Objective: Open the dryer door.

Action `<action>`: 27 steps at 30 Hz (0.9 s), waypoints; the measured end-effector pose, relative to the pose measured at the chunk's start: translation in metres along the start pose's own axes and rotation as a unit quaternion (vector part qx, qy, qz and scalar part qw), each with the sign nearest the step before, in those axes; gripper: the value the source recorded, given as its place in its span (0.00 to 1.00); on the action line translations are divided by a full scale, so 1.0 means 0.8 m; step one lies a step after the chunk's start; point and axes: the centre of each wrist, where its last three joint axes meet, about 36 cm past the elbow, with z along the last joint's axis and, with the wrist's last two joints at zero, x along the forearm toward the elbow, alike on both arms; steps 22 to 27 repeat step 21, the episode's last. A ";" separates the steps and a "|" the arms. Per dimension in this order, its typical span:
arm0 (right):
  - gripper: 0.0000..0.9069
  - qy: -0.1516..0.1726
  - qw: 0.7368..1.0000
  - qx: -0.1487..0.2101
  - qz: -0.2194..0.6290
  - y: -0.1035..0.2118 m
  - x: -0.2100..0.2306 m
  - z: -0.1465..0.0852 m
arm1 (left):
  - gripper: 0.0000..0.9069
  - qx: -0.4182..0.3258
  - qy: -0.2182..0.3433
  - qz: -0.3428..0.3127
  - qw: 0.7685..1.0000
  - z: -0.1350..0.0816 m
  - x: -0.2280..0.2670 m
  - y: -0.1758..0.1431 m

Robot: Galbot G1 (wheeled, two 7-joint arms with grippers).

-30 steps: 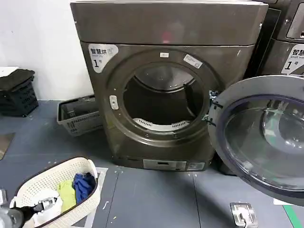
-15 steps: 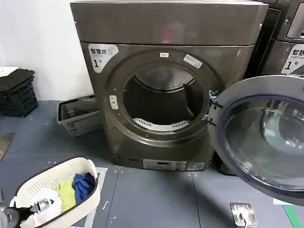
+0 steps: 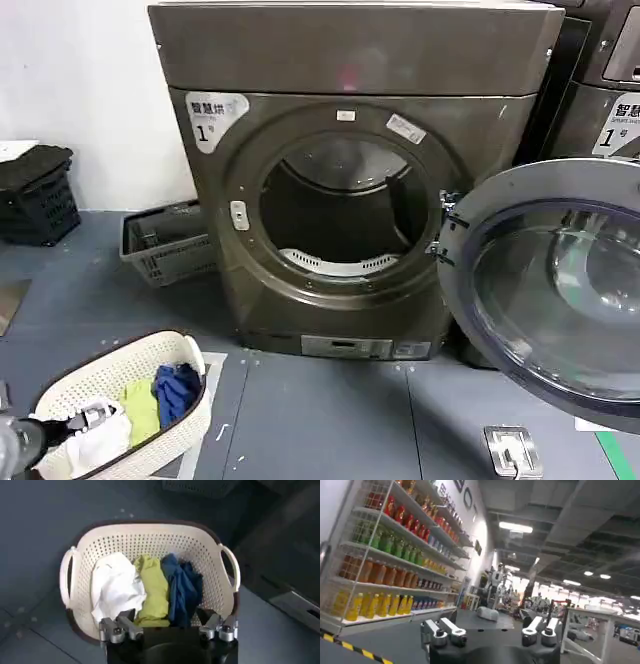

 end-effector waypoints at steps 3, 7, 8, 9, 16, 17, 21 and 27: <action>1.00 0.002 1.000 0.002 0.009 -0.008 0.003 0.003 | 1.00 0.008 0.010 0.003 1.000 -0.008 -0.003 -0.001; 1.00 0.007 1.000 0.008 0.023 -0.020 0.006 0.008 | 1.00 0.019 0.023 0.006 1.000 -0.020 -0.011 0.000; 1.00 0.008 1.000 0.009 0.026 -0.023 0.007 0.009 | 1.00 0.021 0.022 0.005 1.000 -0.023 -0.013 0.001; 1.00 0.009 1.000 0.010 0.028 -0.025 0.007 0.010 | 1.00 0.022 0.022 0.003 1.000 -0.025 -0.015 0.002; 1.00 0.010 0.999 0.014 0.038 -0.035 0.007 0.010 | 1.00 0.029 0.030 0.000 0.999 -0.033 -0.029 0.006; 1.00 0.011 0.999 0.015 0.040 -0.036 0.007 0.010 | 1.00 0.030 0.030 -0.001 0.999 -0.034 -0.030 0.006; 1.00 0.014 0.999 0.017 0.044 -0.039 0.009 0.015 | 1.00 0.031 0.033 -0.002 0.999 -0.036 -0.035 0.007; 1.00 0.014 0.999 0.017 0.044 -0.039 0.009 0.015 | 1.00 0.031 0.033 -0.002 0.999 -0.036 -0.035 0.007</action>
